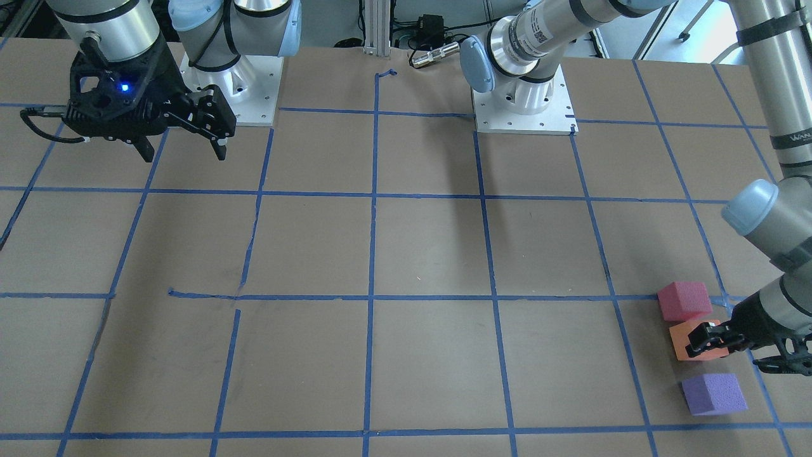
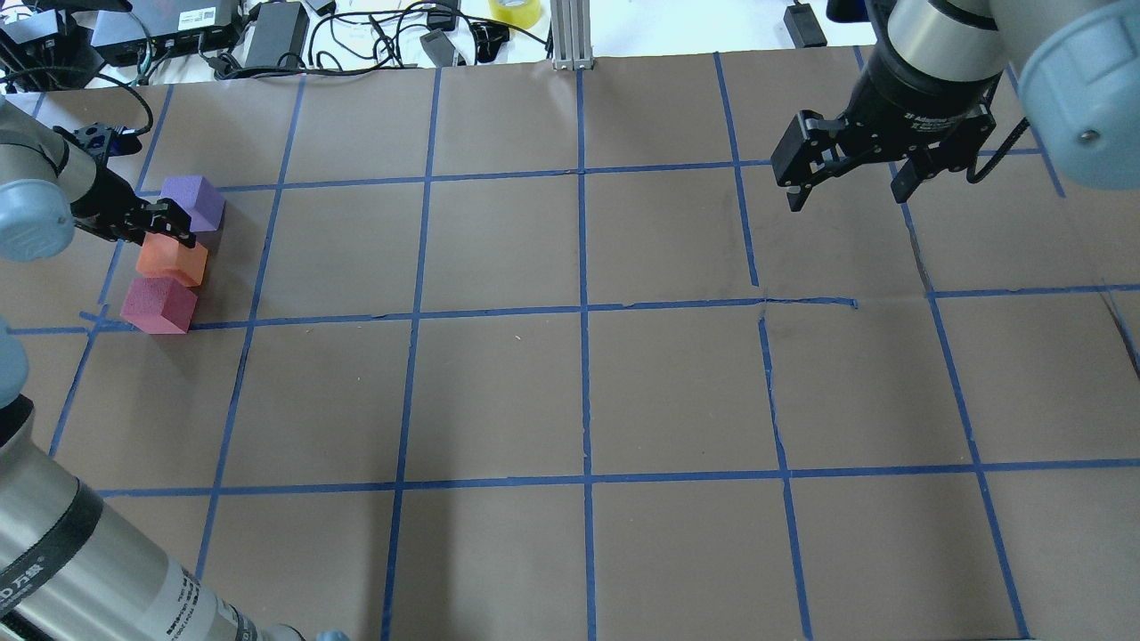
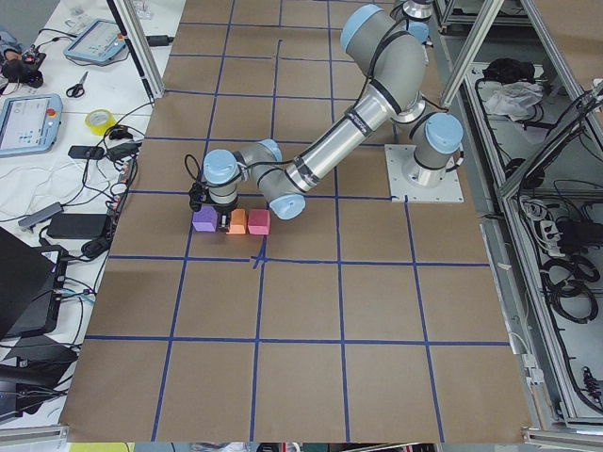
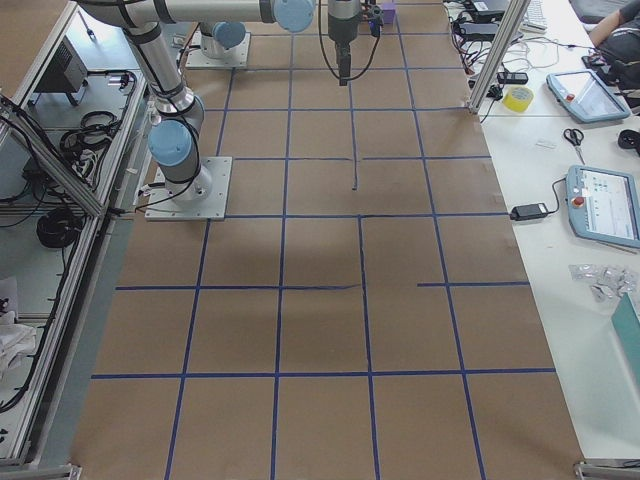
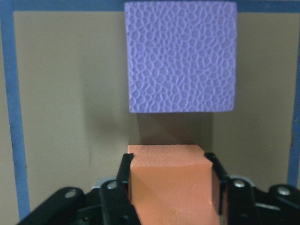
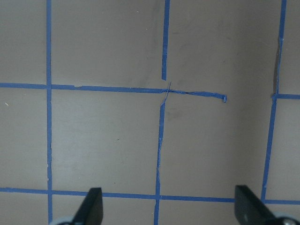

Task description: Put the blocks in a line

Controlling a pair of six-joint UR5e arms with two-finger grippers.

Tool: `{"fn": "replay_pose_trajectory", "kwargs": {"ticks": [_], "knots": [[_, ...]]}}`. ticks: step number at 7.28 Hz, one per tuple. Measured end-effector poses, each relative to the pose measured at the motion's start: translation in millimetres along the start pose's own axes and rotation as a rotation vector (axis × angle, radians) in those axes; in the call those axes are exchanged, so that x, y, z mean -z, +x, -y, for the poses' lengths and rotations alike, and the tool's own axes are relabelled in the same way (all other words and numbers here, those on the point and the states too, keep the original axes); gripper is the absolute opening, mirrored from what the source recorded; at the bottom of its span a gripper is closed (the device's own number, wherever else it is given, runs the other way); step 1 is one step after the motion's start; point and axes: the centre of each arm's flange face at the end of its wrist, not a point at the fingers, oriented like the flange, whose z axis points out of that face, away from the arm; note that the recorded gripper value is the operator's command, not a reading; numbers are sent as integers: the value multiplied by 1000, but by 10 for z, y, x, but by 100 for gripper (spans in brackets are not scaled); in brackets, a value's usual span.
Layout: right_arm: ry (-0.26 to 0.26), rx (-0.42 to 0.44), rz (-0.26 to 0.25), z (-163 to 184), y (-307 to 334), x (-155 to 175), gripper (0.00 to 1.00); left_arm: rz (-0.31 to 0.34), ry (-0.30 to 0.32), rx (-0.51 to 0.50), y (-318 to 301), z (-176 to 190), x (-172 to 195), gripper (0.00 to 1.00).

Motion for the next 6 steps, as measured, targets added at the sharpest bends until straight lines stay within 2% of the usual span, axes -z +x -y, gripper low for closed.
{"fn": "replay_pose_trajectory", "kwargs": {"ticks": [3, 4, 6], "knots": [[-2, 0, -1, 3, 1, -11, 100, 5, 0, 8, 97, -31, 101, 74], [-2, 0, -1, 4, 1, -12, 100, 29, -8, 7, 161, -39, 316, 74], [-3, 0, -1, 4, 1, -13, 100, 71, -67, 7, 315, -218, 1103, 74]]}}
